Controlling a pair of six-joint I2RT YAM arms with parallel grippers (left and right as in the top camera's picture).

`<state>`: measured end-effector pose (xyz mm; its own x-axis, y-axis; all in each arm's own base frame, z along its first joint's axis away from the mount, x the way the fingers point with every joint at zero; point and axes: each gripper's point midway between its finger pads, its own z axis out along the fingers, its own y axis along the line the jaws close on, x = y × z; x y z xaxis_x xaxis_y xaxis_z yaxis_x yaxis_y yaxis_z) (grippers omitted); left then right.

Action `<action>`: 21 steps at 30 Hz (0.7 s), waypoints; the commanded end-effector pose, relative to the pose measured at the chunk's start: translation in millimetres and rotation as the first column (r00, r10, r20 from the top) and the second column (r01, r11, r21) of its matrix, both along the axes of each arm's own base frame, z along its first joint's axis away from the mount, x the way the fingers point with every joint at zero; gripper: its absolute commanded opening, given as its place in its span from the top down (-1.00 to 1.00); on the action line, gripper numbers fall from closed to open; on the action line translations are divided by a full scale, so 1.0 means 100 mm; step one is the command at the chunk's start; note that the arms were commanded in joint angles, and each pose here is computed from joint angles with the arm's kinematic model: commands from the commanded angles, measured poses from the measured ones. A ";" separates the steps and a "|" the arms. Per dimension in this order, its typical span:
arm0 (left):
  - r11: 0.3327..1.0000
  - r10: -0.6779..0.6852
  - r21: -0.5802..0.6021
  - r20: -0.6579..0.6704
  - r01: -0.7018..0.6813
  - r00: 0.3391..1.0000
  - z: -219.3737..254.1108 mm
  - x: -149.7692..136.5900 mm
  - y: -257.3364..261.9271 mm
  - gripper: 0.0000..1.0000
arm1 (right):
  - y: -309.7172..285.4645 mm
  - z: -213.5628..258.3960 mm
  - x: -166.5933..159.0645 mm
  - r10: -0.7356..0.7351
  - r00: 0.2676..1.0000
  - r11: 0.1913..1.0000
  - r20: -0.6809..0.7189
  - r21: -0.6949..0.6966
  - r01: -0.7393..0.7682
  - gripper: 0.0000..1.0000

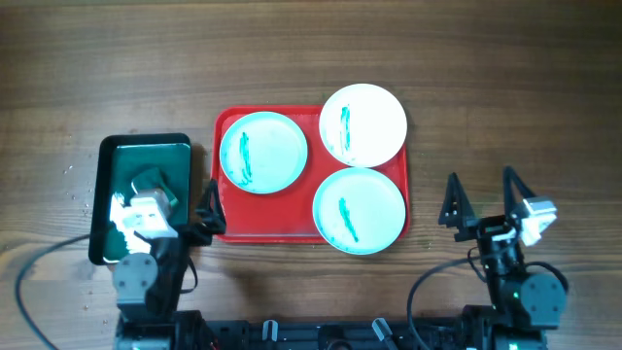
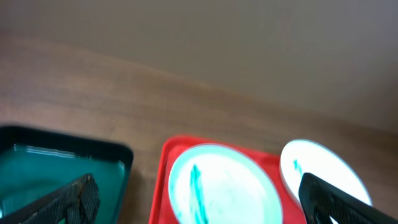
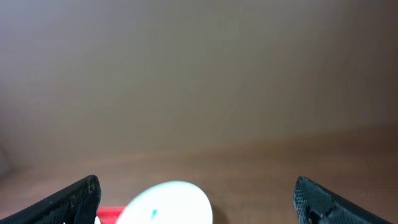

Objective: Clean dirty plates on tray and stack at the side
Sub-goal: 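Move the left gripper to the sponge and the right gripper to the top-left plate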

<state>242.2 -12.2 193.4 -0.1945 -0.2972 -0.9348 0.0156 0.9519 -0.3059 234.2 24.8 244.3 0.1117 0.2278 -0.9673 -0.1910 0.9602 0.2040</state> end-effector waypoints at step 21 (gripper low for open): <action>0.991 -0.098 -0.035 -0.854 0.131 0.511 0.50 0.81 -0.13 -1.00 | 0.36 0.35 1.14 0.242 0.580 0.963 -0.778 0.119 -0.243 -1.00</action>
<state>311.8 -18.3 253.8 -0.9158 -0.2072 -0.3440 -0.1506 0.9713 -0.1842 329.5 53.6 285.8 -0.7117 0.0727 -0.6987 -0.2114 0.9263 0.3118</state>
